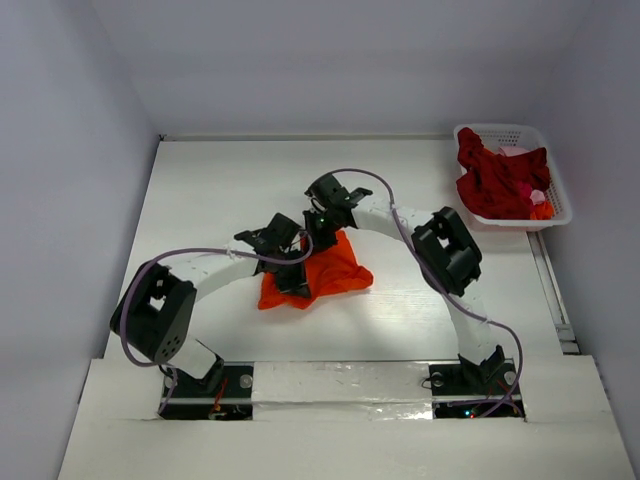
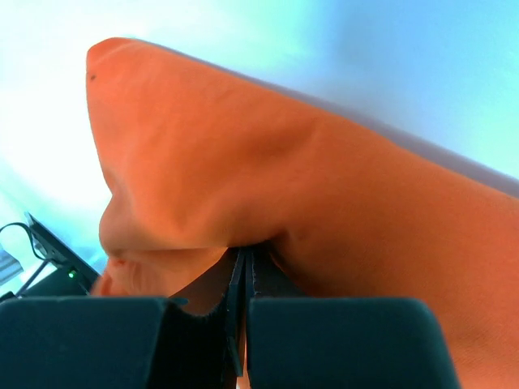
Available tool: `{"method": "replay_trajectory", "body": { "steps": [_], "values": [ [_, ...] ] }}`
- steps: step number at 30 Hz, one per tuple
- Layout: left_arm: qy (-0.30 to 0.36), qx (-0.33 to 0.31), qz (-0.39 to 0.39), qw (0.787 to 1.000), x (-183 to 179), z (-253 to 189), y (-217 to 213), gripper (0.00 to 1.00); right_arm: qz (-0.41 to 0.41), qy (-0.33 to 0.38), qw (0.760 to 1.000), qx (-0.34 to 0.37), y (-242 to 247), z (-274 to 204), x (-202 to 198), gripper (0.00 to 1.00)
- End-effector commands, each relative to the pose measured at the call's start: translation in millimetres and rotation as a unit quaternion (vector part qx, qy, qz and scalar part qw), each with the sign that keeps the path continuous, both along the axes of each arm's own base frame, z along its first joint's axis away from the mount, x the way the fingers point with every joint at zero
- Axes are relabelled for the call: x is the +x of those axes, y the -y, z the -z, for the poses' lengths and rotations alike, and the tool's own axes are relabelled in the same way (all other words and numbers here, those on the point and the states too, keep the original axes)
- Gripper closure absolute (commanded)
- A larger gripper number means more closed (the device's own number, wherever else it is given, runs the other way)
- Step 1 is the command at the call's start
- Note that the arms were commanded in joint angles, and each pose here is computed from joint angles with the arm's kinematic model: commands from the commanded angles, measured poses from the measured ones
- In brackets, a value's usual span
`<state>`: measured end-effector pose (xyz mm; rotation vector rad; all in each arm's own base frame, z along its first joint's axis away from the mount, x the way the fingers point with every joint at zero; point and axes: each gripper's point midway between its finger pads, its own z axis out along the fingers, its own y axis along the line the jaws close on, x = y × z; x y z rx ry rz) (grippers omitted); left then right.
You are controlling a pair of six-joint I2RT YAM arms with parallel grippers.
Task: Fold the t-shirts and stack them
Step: Smooth out wrinkles on the folded tshirt
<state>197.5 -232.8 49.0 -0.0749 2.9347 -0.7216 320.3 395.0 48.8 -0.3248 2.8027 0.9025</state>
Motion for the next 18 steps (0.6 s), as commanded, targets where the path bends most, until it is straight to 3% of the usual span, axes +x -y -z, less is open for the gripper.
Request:
{"method": "replay_trajectory", "body": {
  "steps": [1,11,18],
  "values": [
    [-0.016,0.017,0.0,1.0,-20.5,1.9,-13.8,0.97,-0.003,0.005,1.0,0.022,-18.8,-8.1,7.9,1.0],
    [-0.014,0.022,-0.001,1.0,-25.6,-2.6,-19.5,0.97,0.014,0.015,1.0,0.013,-19.9,-8.0,31.5,1.0],
    [0.086,-0.005,-0.031,0.996,28.1,-73.7,1.0,0.97,0.01,0.035,0.999,0.014,-16.5,-26.3,32.2,1.0]
  ]
}}
